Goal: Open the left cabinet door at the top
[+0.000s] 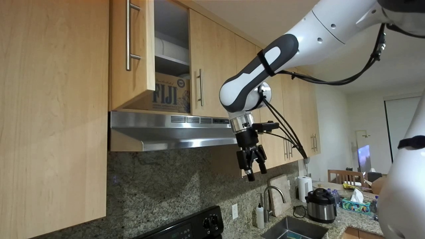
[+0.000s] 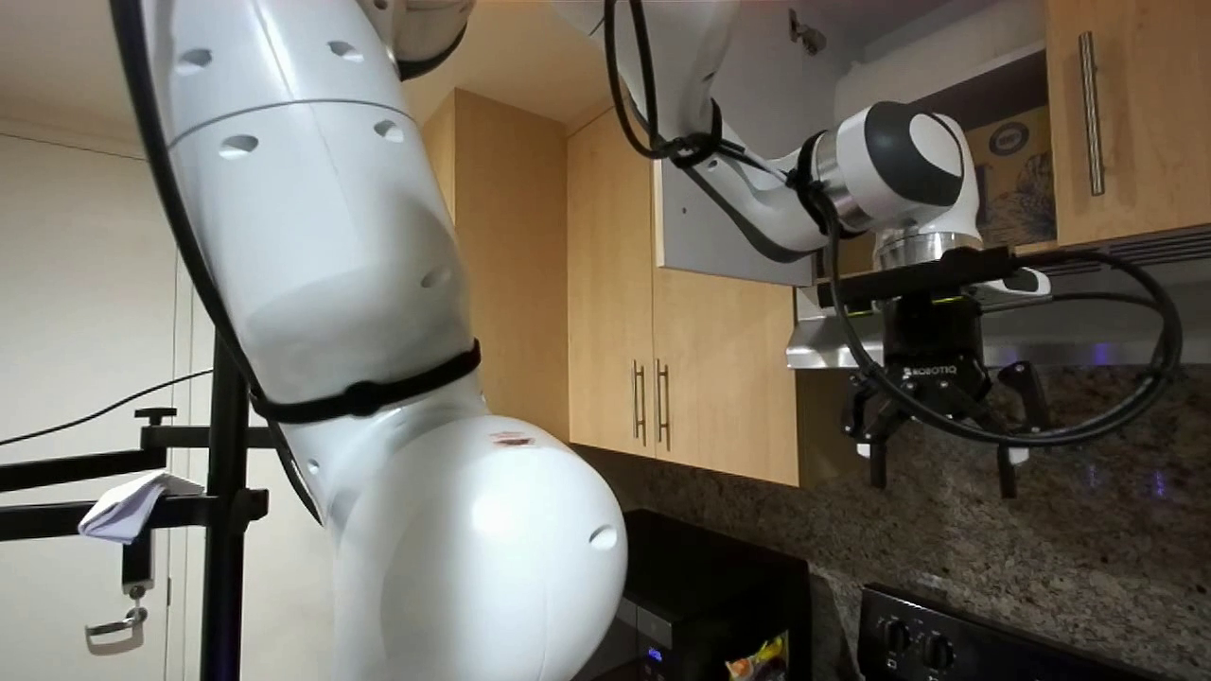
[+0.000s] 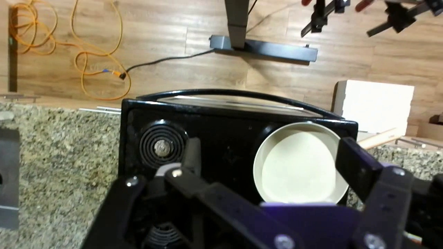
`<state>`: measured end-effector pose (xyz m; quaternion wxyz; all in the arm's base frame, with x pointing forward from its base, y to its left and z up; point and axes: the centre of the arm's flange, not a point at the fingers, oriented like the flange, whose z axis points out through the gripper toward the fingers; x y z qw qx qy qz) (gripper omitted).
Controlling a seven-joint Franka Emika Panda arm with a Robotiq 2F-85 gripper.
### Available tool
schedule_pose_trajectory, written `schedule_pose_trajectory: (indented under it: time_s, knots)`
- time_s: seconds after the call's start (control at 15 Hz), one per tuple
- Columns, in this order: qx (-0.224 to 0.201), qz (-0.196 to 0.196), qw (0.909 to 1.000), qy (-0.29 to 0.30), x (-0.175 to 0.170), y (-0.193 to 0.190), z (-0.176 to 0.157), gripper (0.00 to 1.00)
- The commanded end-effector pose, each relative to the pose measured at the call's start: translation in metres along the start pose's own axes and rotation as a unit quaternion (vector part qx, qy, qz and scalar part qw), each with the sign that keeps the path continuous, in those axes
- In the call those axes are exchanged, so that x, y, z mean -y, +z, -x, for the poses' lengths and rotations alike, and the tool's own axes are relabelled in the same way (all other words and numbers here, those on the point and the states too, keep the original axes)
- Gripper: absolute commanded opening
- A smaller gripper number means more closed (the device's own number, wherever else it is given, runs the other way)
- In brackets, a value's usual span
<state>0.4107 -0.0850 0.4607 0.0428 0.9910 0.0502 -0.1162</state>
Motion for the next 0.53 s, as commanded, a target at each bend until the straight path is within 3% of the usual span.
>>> schedule_pose_trajectory:
  time_s: [0.0, 0.47]
  knots:
    - [0.050, -0.036, 0.9980, 0.014, -0.0033, -0.0020, -0.0021, 1.00]
    - [0.046, -0.033, 0.9984, 0.008, -0.0014, 0.0021, -0.0004, 1.00]
